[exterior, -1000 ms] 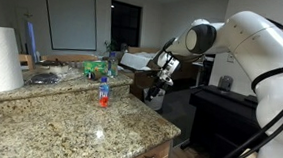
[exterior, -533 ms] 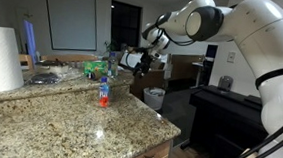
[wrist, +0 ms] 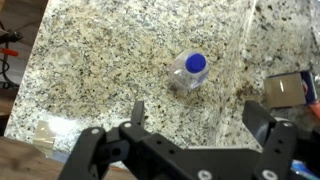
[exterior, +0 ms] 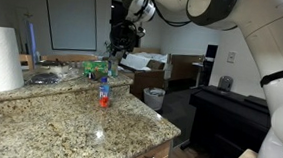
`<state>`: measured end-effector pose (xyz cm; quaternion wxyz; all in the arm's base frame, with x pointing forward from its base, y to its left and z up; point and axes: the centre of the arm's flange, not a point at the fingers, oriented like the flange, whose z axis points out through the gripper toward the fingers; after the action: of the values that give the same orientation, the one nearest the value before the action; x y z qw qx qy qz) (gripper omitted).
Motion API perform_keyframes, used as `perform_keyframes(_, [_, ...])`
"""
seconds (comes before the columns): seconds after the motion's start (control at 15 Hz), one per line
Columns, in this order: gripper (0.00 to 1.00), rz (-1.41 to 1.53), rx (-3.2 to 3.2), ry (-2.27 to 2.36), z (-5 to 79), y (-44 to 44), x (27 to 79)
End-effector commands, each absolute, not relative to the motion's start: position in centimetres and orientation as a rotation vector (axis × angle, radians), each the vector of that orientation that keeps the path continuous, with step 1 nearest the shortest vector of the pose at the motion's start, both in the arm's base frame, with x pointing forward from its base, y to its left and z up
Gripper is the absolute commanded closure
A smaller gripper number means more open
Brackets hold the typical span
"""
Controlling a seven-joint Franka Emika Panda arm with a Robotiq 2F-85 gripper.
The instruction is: Put the bottles in the plastic bag on the right
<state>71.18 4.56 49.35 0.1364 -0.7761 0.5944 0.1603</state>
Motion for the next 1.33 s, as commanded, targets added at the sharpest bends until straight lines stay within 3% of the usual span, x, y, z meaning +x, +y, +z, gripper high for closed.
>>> perform_keyframes(0.0, [0.00, 0.379, -2.459, 1.552, 49.4, 9.0, 69.3])
perform_keyframes(0.8, [0.00, -0.229, -2.869, 0.989, 42.1, 18.6, 69.0])
perform_keyframes(1.27, [0.00, -0.166, -2.942, 0.894, 38.1, 18.3, 68.9])
